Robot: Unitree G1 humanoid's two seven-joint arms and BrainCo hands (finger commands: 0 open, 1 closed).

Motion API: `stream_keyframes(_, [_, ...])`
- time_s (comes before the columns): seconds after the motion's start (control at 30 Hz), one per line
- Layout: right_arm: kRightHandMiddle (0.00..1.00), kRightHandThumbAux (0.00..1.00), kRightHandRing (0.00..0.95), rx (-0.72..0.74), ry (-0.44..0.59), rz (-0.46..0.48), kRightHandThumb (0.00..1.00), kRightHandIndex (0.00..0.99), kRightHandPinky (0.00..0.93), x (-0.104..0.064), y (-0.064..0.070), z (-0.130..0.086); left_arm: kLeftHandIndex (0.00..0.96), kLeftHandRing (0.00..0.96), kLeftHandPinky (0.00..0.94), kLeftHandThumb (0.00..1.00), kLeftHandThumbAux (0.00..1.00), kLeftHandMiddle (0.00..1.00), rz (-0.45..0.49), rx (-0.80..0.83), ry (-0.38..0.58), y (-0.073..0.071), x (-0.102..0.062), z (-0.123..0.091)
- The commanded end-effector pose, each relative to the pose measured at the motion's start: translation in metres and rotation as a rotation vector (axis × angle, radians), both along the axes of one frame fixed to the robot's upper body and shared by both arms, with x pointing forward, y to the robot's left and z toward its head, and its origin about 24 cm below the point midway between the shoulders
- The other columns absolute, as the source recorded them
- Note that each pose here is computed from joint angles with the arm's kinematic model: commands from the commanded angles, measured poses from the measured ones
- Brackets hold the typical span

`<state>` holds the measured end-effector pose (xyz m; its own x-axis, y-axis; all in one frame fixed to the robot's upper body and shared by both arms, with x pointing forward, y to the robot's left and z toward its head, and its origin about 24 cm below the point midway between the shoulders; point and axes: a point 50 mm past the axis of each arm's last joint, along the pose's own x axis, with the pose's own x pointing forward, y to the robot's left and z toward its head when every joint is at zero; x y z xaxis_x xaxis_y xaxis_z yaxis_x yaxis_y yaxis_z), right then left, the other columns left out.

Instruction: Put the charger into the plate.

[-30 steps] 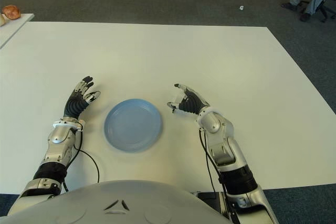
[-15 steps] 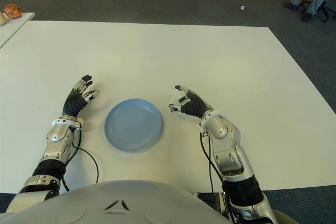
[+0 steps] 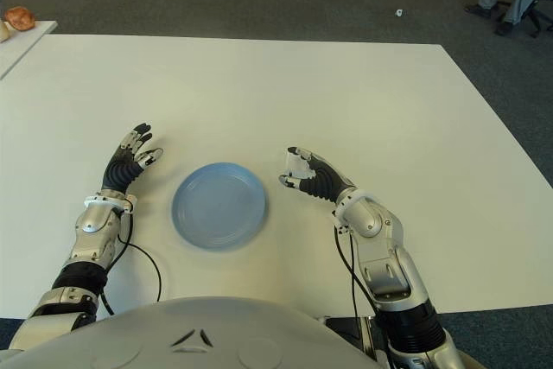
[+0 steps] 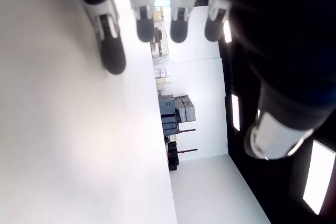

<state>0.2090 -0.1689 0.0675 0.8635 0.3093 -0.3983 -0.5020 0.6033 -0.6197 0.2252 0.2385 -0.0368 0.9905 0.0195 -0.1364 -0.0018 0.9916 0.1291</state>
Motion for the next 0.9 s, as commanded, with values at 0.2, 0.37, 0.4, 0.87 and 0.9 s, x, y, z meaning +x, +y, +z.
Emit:
stream_keyframes(0.2, [0.0, 0.489, 0.01, 0.006, -0.011, 0.029, 0.0, 0.0, 0.053, -0.0047, -0.0013, 0.0007, 0.011, 0.027, 0.043, 0.0, 0.662, 0.031, -0.003, 0.001, 0.117, 0.0021, -0.015, -0.019])
stream_keyframes(0.37, [0.0, 0.513, 0.004, 0.006, -0.005, 0.03, 0.0, 0.0, 0.047, -0.0051, -0.0034, 0.0015, 0.008, 0.025, 0.042, 0.0, 0.651, 0.029, -0.006, 0.011, 0.12, 0.0023, -0.0154, -0.0191])
stream_keyframes(0.4, [0.0, 0.518, 0.004, 0.003, -0.006, 0.032, 0.0, 0.0, 0.046, -0.005, -0.0036, 0.0016, 0.008, 0.024, 0.042, 0.0, 0.649, 0.029, -0.006, 0.011, 0.119, 0.0023, -0.0155, -0.0191])
stream_keyframes(0.87, [0.044, 0.599, 0.08, -0.093, -0.14, 0.035, 0.0, 0.0, 0.158, -0.0012, -0.0051, 0.005, 0.006, 0.024, 0.034, 0.0, 0.654, 0.031, -0.012, 0.0, 0.123, 0.0024, -0.0154, -0.0198])
stream_keyframes(0.9, [0.047, 0.603, 0.086, -0.1, -0.179, 0.025, 0.0, 0.0, 0.166, -0.0003, -0.0049, 0.0054, 0.006, 0.023, 0.033, 0.0, 0.654, 0.031, -0.014, 0.001, 0.123, 0.0028, -0.0153, -0.0197])
